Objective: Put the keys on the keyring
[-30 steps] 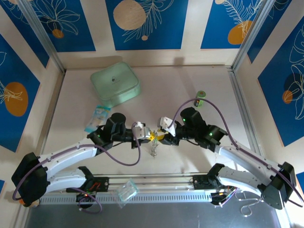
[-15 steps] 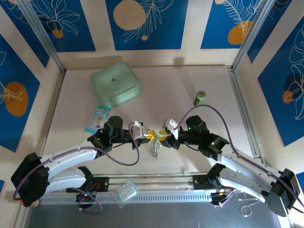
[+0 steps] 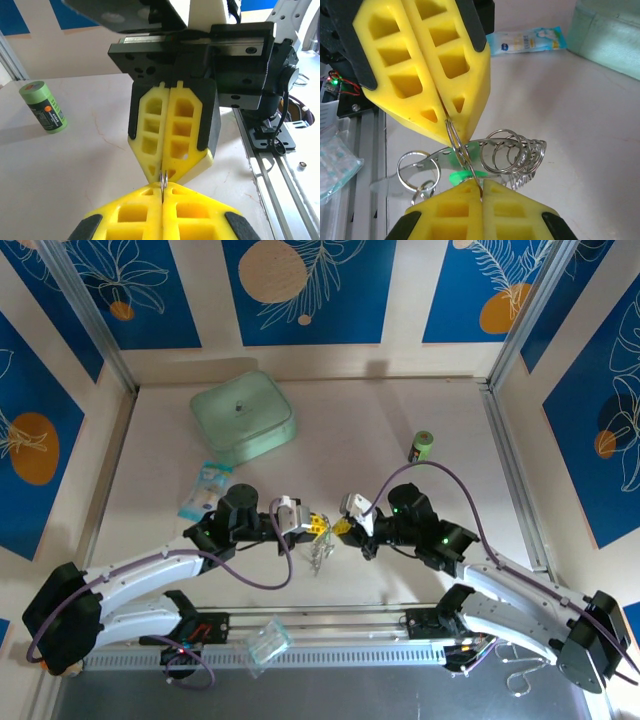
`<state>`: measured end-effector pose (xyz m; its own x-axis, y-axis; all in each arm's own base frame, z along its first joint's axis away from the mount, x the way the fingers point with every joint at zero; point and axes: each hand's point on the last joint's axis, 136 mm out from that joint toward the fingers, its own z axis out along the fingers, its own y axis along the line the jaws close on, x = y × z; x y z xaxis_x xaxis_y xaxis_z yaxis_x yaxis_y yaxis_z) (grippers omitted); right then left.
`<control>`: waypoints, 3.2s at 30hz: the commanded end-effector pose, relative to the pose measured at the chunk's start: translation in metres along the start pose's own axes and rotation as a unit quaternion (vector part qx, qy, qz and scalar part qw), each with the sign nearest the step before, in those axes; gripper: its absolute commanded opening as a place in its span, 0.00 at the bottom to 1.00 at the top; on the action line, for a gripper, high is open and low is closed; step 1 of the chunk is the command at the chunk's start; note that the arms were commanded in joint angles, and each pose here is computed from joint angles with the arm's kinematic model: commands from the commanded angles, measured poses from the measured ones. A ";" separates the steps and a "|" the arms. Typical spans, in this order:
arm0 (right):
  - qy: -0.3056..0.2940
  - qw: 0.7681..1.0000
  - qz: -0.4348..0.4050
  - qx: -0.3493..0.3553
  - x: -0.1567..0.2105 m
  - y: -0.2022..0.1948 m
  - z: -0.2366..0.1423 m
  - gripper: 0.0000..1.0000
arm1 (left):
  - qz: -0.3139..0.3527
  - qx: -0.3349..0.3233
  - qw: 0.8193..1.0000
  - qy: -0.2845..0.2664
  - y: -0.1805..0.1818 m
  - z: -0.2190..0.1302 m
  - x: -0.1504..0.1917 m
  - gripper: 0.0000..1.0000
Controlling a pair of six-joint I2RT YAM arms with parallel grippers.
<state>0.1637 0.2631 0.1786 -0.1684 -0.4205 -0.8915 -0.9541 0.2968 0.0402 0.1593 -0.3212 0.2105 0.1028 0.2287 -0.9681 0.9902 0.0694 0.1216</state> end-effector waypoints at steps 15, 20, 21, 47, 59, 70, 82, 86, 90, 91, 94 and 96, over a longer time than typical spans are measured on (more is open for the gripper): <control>-0.084 0.995 -0.041 -0.032 -0.035 0.018 -0.014 0.28 | 0.022 0.023 0.998 -0.054 -0.008 -0.002 -0.030 0.00; -0.070 0.996 -0.039 -0.031 -0.027 0.016 -0.010 0.26 | 0.019 0.024 0.998 -0.052 -0.009 -0.002 -0.028 0.00; -0.072 0.996 -0.040 -0.031 -0.029 0.016 -0.009 0.25 | 0.018 0.025 0.998 -0.054 -0.009 -0.002 -0.029 0.00; 0.067 0.989 -0.126 -0.042 -0.033 0.020 -0.009 0.00 | 0.090 0.028 0.990 0.106 0.000 -0.006 0.000 0.17; -0.028 0.994 -0.093 -0.045 -0.057 0.019 -0.016 0.24 | 0.075 0.008 0.996 0.054 0.001 -0.006 -0.014 0.00; -0.044 0.997 -0.036 -0.054 -0.032 0.019 -0.010 0.28 | 0.051 -0.011 0.998 -0.028 -0.002 -0.007 -0.022 0.00; -0.048 0.996 -0.055 -0.058 -0.038 0.018 -0.007 0.09 | 0.035 0.017 0.998 -0.040 -0.009 -0.003 -0.022 0.00; -0.036 0.995 -0.066 -0.059 -0.040 0.020 -0.013 0.00 | 0.037 0.017 0.999 -0.028 -0.009 -0.003 -0.018 0.00; 0.002 0.994 -0.089 -0.056 -0.040 0.021 -0.020 0.00 | 0.044 0.014 0.999 0.013 -0.004 -0.001 -0.011 0.21; 0.017 0.994 -0.095 -0.058 -0.038 0.022 -0.020 0.00 | 0.048 0.014 0.999 0.020 -0.004 -0.001 -0.011 0.20; 0.071 0.989 -0.117 -0.062 -0.031 0.025 -0.019 0.00 | 0.066 0.021 0.997 0.040 -0.006 0.002 -0.010 0.16; 0.101 0.985 -0.128 -0.061 -0.026 0.026 -0.018 0.00 | 0.078 0.025 0.995 0.050 -0.008 0.004 -0.010 0.14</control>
<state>0.1494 0.2719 0.2193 0.0029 -0.5467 -0.8373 -0.9893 0.1204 -0.0821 0.1557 -0.3236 0.2188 0.1953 0.2911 -0.9365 0.9772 0.0229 0.2109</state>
